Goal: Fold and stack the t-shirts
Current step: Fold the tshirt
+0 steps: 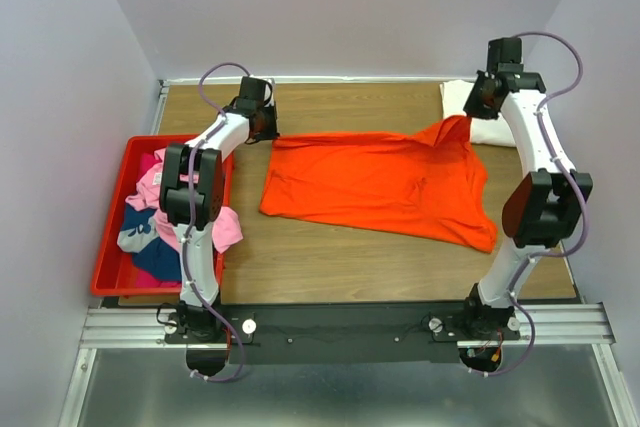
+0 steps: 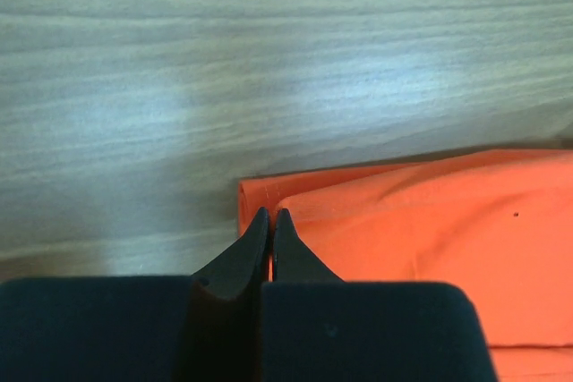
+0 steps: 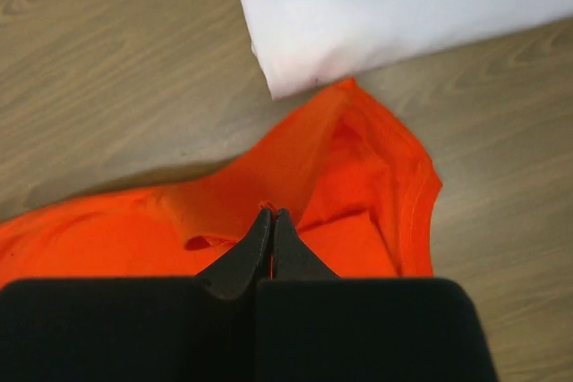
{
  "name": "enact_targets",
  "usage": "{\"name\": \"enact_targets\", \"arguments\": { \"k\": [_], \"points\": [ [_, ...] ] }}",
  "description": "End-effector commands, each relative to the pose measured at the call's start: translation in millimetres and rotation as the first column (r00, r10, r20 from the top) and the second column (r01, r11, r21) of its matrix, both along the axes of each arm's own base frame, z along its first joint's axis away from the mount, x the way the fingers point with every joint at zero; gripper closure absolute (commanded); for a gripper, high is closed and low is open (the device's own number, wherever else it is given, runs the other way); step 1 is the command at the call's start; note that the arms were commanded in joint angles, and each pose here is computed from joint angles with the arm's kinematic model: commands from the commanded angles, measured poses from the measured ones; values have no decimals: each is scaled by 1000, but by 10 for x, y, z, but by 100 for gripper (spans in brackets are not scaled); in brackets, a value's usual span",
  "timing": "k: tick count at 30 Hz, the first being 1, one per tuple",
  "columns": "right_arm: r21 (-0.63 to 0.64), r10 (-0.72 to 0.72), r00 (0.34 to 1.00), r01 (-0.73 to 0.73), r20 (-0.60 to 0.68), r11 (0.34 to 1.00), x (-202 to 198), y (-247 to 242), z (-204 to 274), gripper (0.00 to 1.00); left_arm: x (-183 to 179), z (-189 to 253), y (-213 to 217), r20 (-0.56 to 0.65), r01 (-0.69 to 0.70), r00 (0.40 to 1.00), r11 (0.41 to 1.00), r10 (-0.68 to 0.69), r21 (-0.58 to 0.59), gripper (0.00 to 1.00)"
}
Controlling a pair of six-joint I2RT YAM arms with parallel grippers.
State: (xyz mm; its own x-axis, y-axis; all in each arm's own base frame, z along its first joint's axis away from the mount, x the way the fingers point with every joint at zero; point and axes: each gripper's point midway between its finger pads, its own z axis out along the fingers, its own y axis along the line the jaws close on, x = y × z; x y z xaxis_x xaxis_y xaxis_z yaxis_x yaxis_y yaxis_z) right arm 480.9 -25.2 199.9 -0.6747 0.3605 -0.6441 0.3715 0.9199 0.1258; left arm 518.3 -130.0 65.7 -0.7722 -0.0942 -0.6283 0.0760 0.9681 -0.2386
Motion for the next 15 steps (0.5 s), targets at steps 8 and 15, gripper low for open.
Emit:
{"name": "enact_targets", "arguments": {
  "k": [8,15],
  "points": [
    [84,-1,964,24,-266,996,-1022,161,-481,100,-145,510,186,125,-9,992,998,1,59,100],
    [64,-12,952,33,-305,997,-1239,129,-344,100,-321,450,203,109,20,994,997,-28,74,100]
  ]
}}
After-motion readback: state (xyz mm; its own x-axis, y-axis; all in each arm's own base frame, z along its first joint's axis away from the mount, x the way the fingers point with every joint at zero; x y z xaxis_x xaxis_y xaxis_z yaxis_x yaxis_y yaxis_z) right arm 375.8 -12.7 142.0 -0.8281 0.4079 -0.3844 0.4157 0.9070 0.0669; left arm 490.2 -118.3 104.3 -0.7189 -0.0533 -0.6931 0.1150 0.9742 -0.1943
